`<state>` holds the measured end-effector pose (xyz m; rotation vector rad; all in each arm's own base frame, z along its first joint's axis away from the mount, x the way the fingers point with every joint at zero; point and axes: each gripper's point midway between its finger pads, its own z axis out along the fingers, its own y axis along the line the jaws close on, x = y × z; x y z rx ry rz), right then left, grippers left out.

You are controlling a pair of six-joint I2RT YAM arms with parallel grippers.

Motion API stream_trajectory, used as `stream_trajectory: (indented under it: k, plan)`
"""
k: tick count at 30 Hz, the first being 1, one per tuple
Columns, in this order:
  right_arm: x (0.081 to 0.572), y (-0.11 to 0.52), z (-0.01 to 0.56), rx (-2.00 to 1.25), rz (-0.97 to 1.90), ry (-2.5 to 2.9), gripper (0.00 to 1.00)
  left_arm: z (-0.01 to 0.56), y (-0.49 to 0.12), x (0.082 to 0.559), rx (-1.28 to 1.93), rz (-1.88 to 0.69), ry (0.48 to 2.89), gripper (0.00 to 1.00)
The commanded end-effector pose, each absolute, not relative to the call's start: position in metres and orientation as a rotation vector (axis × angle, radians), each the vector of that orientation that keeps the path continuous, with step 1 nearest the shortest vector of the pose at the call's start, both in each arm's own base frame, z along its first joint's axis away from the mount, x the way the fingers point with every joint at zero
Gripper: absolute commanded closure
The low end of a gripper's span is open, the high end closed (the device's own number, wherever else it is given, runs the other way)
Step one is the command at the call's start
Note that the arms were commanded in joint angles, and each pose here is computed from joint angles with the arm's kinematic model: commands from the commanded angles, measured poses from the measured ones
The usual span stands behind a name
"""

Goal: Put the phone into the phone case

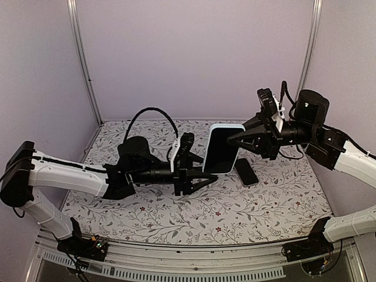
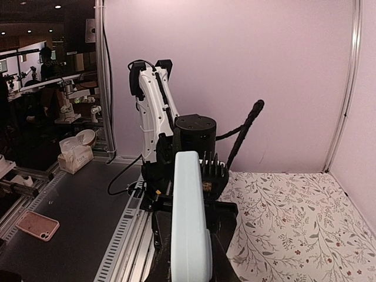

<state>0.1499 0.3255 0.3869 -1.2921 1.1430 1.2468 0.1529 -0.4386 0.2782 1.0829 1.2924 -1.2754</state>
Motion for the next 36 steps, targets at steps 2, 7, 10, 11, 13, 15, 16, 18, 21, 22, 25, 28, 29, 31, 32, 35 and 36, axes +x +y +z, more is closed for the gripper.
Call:
stream_trajectory:
  k: [2, 7, 10, 11, 13, 15, 16, 18, 21, 22, 25, 28, 29, 31, 32, 35, 36]
  plan:
    - [0.140, 0.319, 0.423, -1.288, 1.216, 0.992, 1.00, 0.289, -0.451, 0.155, 1.091, -1.297, 1.256, 0.76]
    - [0.142, 0.320, 0.418, -1.286, 1.218, 1.007, 1.00, 0.296, -0.448, 0.152, 1.060, -1.326, 1.214, 1.00]
    - [0.143, 0.320, 0.417, -1.282, 1.213, 1.012, 1.00, 0.298, -0.444, 0.152, 1.046, -1.318, 1.205, 1.00]
    - [0.142, 0.319, 0.417, -1.283, 1.213, 1.011, 1.00, 0.299, -0.443, 0.151, 1.052, -1.317, 1.204, 0.98]
    - [0.142, 0.320, 0.416, -1.284, 1.214, 1.011, 1.00, 0.297, -0.445, 0.148, 1.071, -1.325, 1.210, 0.49]
    - [0.143, 0.320, 0.414, -1.286, 1.215, 1.017, 1.00, 0.298, -0.445, 0.148, 1.078, -1.322, 1.214, 0.31]
    - [0.143, 0.321, 0.413, -1.286, 1.216, 1.021, 1.00, 0.299, -0.444, 0.149, 1.075, -1.319, 1.211, 0.30]
    - [0.144, 0.322, 0.409, -1.292, 1.224, 1.032, 1.00, 0.307, -0.441, 0.147, 1.070, -1.313, 1.180, 0.31]
    - [0.145, 0.326, 0.404, -1.307, 1.252, 1.050, 1.00, 0.315, -0.439, 0.147, 1.064, -1.305, 1.149, 0.41]
    - [0.146, 0.328, 0.402, -1.310, 1.262, 1.060, 1.00, 0.317, -0.440, 0.146, 1.064, -1.307, 1.145, 0.45]
    - [0.147, 0.330, 0.399, -1.321, 1.278, 1.074, 1.00, 0.323, -0.440, 0.144, 1.066, -1.317, 1.118, 0.44]
    - [0.148, 0.332, 0.399, -1.328, 1.282, 1.073, 1.00, 0.323, -0.443, 0.146, 1.069, -1.313, 1.125, 0.57]
    - [0.148, 0.332, 0.399, -1.329, 1.283, 1.072, 1.00, 0.322, -0.445, 0.147, 1.071, -1.312, 1.136, 0.70]
    - [0.148, 0.333, 0.399, -1.329, 1.283, 1.073, 1.00, 0.321, -0.446, 0.148, 1.069, -1.319, 1.142, 1.00]
    - [0.149, 0.333, 0.398, -1.329, 1.284, 1.081, 1.00, 0.320, -0.446, 0.148, 1.061, -1.324, 1.147, 1.00]
    - [0.159, 0.336, 0.391, -1.301, 1.260, 1.131, 0.56, 0.326, -0.440, 0.149, 1.023, -1.330, 1.131, 1.00]
    - [0.164, 0.336, 0.387, -1.281, 1.244, 1.158, 0.31, 0.328, -0.438, 0.149, 1.006, -1.330, 1.126, 1.00]
